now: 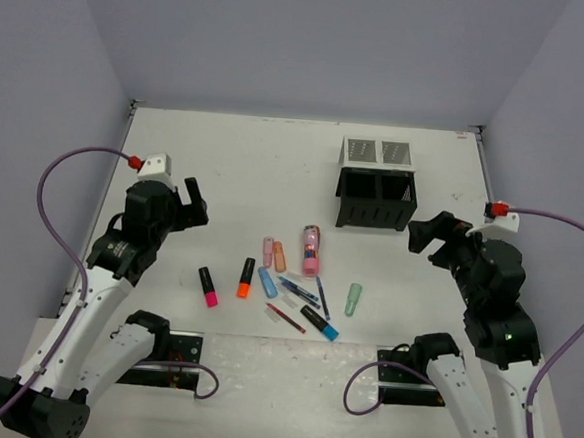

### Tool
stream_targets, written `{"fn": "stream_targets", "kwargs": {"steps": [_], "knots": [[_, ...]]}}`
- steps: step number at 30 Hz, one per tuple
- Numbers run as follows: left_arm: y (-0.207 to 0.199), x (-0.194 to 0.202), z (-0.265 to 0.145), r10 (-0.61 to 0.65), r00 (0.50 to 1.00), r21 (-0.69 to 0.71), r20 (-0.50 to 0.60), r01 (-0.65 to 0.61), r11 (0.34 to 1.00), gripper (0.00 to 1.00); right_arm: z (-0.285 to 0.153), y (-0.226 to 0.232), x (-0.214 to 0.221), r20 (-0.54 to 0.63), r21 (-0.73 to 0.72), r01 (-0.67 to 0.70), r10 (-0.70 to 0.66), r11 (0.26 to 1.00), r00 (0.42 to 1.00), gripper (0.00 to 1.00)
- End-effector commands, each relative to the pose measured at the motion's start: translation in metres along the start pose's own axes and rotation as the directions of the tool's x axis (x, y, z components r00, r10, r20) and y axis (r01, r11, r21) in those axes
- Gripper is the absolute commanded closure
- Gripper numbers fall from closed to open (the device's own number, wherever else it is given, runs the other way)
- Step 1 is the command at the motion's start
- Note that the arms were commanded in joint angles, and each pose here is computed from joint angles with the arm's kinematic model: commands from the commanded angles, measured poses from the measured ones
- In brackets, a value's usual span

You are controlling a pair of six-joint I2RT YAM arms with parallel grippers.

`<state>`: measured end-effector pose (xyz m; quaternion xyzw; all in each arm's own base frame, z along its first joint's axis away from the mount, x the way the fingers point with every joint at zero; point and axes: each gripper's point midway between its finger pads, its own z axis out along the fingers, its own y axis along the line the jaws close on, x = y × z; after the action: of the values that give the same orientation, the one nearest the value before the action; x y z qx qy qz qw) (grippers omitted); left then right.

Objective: Sort the stationery into containers
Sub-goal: Pick up the stationery from the center of the board.

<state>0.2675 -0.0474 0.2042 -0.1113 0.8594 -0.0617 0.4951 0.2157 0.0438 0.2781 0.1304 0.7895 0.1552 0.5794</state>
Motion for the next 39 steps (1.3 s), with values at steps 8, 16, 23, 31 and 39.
{"fn": "stream_targets", "kwargs": {"steps": [8, 16, 23, 31, 39], "knots": [[-0.062, -0.019, 0.004, -0.091, 0.992, 0.204, -0.086, 0.107, 0.973, 0.00, -0.015, 0.035, -0.006, 0.038, -0.198, -0.115, 0.125, 0.973, 0.991, 0.01], [-0.147, 0.005, 0.033, -0.038, 0.991, 0.134, -0.131, 0.056, 0.989, 0.00, -0.002, 0.054, 0.019, -0.118, -0.269, -0.178, 0.151, 0.947, 0.981, 0.01], [-0.213, 0.076, 0.073, 0.119, 0.962, 0.095, -0.248, -0.098, 0.991, 0.00, 0.015, 0.032, 0.053, -0.234, -0.161, -0.131, 0.091, 0.978, 0.968, 0.01], [-0.249, 0.133, 0.103, 0.238, 0.920, 0.038, -0.310, -0.238, 0.970, 0.05, 0.015, 0.023, 0.064, -0.239, -0.149, -0.092, 0.055, 0.985, 0.969, 0.01], [-0.253, 0.166, 0.119, 0.246, 0.899, 0.048, -0.363, -0.246, 0.968, 0.16, 0.015, 0.023, 0.065, -0.244, -0.156, -0.078, 0.038, 0.985, 0.969, 0.01]]}}
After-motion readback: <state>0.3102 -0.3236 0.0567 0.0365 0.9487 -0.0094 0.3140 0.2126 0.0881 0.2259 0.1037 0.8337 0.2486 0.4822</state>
